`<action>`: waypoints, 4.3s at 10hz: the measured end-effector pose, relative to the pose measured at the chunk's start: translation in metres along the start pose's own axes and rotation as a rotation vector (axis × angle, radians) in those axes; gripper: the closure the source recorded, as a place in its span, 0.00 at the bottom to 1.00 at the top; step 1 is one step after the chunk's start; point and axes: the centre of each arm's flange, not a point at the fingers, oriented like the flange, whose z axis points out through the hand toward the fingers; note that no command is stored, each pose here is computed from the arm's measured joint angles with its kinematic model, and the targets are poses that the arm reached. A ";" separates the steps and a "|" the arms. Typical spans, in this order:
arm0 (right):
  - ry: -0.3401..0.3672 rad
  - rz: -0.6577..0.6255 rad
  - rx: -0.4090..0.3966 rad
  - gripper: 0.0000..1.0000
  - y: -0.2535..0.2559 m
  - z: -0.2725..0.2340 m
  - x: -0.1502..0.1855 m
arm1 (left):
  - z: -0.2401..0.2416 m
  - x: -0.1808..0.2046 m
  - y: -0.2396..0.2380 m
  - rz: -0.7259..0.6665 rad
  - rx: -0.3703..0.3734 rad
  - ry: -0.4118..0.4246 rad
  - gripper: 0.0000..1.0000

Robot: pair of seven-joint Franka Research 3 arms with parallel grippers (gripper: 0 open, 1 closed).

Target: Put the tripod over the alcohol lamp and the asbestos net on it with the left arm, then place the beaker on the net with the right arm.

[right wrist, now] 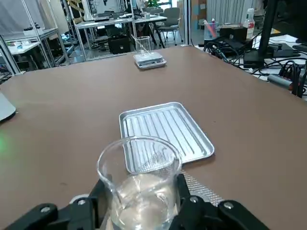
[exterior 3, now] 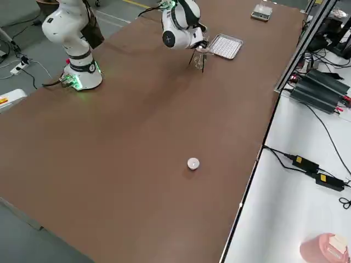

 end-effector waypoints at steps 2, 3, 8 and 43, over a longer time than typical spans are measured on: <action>0.001 0.008 0.006 0.41 -0.004 0.005 -0.002 | 0.002 0.001 -0.001 -0.002 0.000 -0.005 0.01; 0.002 0.012 0.009 0.41 -0.007 0.007 -0.002 | 0.004 0.002 -0.003 -0.003 0.001 -0.008 0.01; 0.010 0.017 0.008 0.41 -0.009 0.012 0.000 | 0.038 0.019 -0.010 -0.006 0.068 -0.064 0.01; 0.069 0.042 -0.062 0.00 0.026 -0.093 -0.009 | 0.027 0.024 -0.017 -0.014 0.088 -0.003 0.01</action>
